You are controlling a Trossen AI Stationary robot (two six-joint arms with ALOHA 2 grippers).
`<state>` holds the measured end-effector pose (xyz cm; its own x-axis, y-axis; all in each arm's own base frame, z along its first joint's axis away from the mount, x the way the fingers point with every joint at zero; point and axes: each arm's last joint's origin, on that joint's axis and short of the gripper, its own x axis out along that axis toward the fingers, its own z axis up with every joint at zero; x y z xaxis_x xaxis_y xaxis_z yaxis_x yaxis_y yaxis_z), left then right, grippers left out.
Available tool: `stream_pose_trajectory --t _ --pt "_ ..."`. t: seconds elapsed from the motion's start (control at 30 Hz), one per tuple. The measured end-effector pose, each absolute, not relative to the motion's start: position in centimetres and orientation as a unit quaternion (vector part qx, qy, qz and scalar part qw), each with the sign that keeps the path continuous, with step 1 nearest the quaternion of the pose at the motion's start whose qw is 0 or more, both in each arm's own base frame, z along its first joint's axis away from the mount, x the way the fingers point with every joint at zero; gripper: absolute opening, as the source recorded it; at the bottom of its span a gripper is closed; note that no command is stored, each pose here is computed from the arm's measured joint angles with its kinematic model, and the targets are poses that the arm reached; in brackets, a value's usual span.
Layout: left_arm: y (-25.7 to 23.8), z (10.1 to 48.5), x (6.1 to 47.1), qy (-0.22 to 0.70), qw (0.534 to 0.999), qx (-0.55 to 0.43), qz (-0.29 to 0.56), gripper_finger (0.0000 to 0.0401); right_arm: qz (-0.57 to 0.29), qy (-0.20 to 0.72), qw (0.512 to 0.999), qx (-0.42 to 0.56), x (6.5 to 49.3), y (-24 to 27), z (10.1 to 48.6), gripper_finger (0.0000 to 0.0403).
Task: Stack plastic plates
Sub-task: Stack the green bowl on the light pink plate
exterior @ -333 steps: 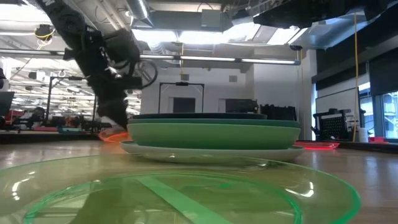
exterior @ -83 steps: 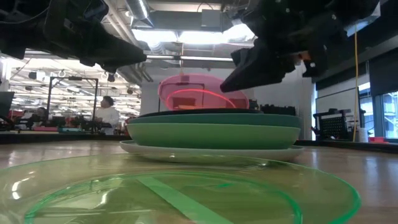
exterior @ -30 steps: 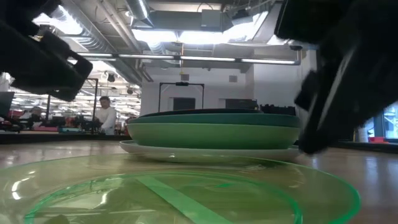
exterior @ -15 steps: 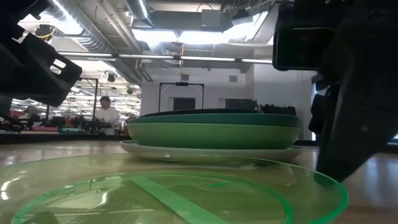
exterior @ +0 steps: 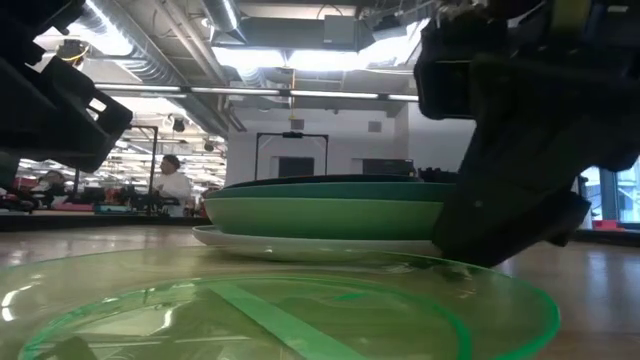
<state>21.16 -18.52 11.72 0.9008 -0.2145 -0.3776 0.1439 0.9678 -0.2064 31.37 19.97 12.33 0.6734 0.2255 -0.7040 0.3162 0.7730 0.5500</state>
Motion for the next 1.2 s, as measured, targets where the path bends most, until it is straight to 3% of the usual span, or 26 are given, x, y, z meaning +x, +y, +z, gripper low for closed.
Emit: stream_pose_trajectory --t 0.57,0.77,0.97,1.2 --pt "-18.5 11.5 21.1 0.212 0.969 -0.091 -0.09 0.0107 -0.01 0.39 0.859 0.332 32.0 20.5 10.8 0.0131" --pt "-18.7 11.0 20.6 0.255 0.954 -0.103 -0.115 0.0107 -0.013 0.381 0.867 0.32 32.0 20.4 10.7 0.0131" --pt "-20.5 11.1 20.6 0.328 0.935 -0.049 -0.126 0.0104 -0.018 0.373 0.875 0.307 32.1 20.4 10.7 0.0131" --pt "-22.7 9.5 23.4 0.353 0.927 -0.022 -0.128 0.0103 -0.025 0.369 0.874 0.315 32.1 20.3 10.8 0.0131"
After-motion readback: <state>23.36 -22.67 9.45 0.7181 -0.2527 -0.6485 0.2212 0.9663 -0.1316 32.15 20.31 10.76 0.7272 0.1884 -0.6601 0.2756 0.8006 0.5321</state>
